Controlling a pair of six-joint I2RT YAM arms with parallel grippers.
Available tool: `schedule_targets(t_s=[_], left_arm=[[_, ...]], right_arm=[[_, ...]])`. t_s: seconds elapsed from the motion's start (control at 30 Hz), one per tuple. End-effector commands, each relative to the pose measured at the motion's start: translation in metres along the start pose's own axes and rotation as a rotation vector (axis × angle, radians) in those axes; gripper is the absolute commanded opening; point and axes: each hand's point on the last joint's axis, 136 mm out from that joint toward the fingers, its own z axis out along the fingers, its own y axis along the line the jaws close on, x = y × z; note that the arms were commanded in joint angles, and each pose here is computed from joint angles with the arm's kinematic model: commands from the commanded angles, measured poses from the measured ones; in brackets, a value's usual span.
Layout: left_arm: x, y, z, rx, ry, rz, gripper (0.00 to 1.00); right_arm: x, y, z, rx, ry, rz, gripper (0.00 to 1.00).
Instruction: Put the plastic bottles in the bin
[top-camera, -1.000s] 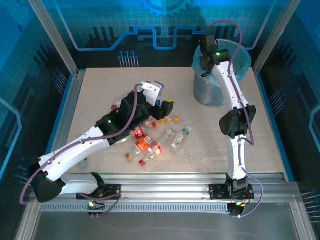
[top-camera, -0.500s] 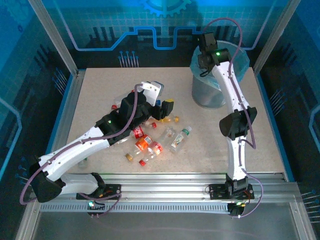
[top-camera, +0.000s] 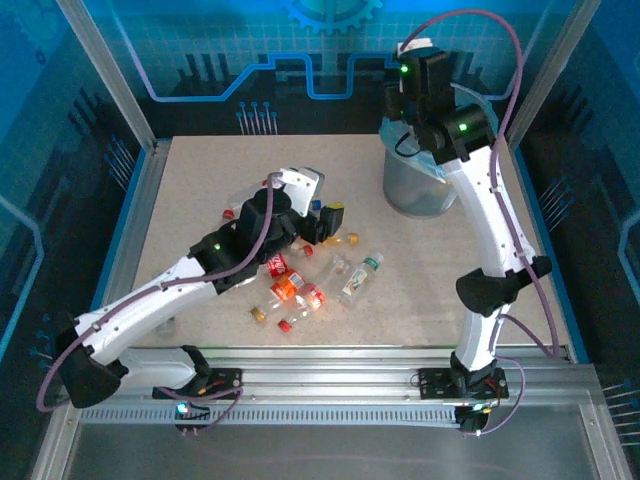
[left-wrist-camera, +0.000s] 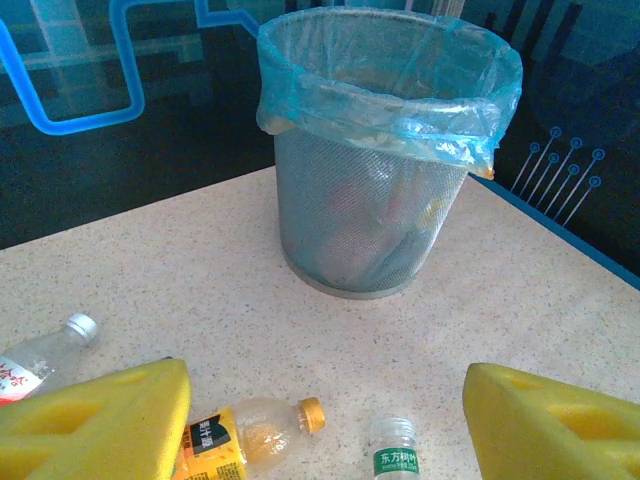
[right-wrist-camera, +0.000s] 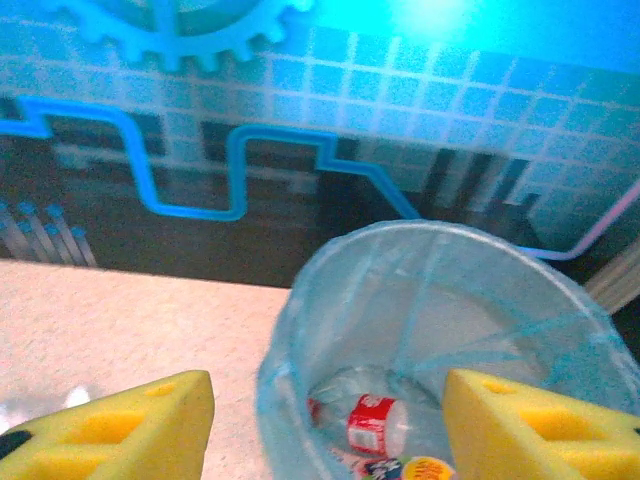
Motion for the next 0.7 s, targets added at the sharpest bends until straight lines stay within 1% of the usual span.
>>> schedule_targets(t_s=[0.0, 0.1, 0.2, 0.27, 0.43, 0.5, 0.57, 0.67], left_arm=[[-0.002, 0.013, -0.011, -0.042, -0.012, 0.004, 0.73], [0.01, 0.02, -0.015, -0.063, 0.012, 0.012, 0.74], [0.028, 0.029, -0.018, -0.09, 0.048, 0.02, 0.74], [0.039, 0.035, -0.021, -0.109, 0.067, 0.016, 0.74], [0.072, 0.053, -0.023, -0.163, 0.12, -0.026, 0.74], [0.082, 0.054, -0.022, -0.167, 0.141, -0.046, 0.74], [0.091, 0.054, -0.02, -0.161, 0.16, -0.066, 0.74], [0.105, 0.043, -0.013, -0.1, 0.2, -0.066, 0.74]], right_arm=[[0.019, 0.043, -0.008, -0.144, 0.036, -0.044, 0.63], [0.045, 0.071, -0.02, -0.236, 0.079, -0.077, 0.62], [0.082, 0.093, -0.028, -0.333, 0.144, -0.076, 0.62], [0.108, 0.1, -0.031, -0.38, 0.191, -0.037, 0.62], [0.19, 0.114, -0.021, -0.438, 0.318, 0.141, 0.58], [0.22, 0.113, -0.015, -0.433, 0.375, 0.194, 0.59], [0.248, 0.104, -0.009, -0.399, 0.445, 0.255, 0.58], [0.291, 0.091, 0.0, -0.376, 0.558, 0.346, 0.57]])
